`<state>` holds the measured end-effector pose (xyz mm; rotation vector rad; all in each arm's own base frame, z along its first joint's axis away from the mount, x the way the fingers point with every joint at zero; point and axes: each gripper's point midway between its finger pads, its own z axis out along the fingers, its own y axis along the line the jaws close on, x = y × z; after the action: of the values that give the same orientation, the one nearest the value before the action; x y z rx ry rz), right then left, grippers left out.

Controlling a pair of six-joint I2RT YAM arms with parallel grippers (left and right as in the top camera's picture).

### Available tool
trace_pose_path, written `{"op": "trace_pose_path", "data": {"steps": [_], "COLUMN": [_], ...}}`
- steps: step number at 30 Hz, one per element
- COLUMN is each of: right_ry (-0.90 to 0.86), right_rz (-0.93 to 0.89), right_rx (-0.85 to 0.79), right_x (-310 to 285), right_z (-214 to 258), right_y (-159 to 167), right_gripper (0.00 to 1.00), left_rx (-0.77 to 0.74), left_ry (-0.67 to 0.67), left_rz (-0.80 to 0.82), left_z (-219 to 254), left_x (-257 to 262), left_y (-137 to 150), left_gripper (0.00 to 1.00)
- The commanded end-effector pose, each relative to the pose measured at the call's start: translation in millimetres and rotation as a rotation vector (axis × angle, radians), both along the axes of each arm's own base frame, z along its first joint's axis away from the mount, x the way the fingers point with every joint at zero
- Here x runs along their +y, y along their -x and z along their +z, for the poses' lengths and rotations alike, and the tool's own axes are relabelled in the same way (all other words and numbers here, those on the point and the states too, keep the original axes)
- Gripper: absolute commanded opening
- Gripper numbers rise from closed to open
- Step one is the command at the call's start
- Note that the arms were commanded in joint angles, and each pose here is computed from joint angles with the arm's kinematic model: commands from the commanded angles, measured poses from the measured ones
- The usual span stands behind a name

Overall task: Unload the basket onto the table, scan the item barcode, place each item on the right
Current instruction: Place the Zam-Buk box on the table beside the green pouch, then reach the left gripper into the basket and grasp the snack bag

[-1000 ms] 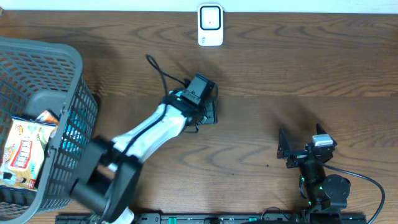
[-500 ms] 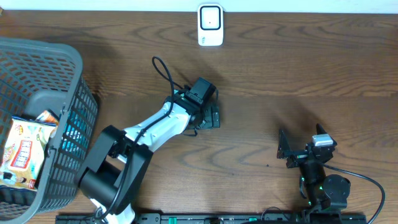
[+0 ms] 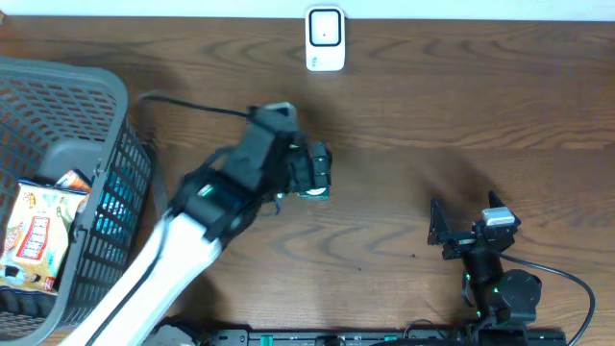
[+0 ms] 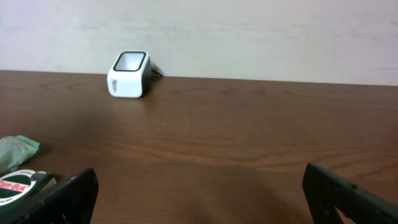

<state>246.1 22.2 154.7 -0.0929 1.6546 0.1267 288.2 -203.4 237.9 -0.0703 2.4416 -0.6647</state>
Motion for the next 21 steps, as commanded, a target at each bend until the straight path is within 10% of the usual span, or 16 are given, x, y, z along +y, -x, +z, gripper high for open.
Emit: {"op": "trace_pose_path", "data": {"steps": [1, 12, 21], "right_ry": [0.012, 0.012, 0.012], "right_rz": [0.006, 0.006, 0.006], "right_rx": [0.000, 0.000, 0.000], "right_x": [2, 1, 2], "right_z": [-1, -1, -1], "right_y": [0, 0, 0], "right_gripper": [0.99, 0.99, 0.99], "left_rx": [-0.140, -0.457, -0.209], "left_ry": [0.020, -0.203, -0.371], "left_rz": [0.071, 0.471, 1.133], "left_z": [45, 173, 155], "left_x": [30, 184, 331], "left_y": [4, 27, 63], "left_gripper": [0.98, 0.98, 0.98]}}
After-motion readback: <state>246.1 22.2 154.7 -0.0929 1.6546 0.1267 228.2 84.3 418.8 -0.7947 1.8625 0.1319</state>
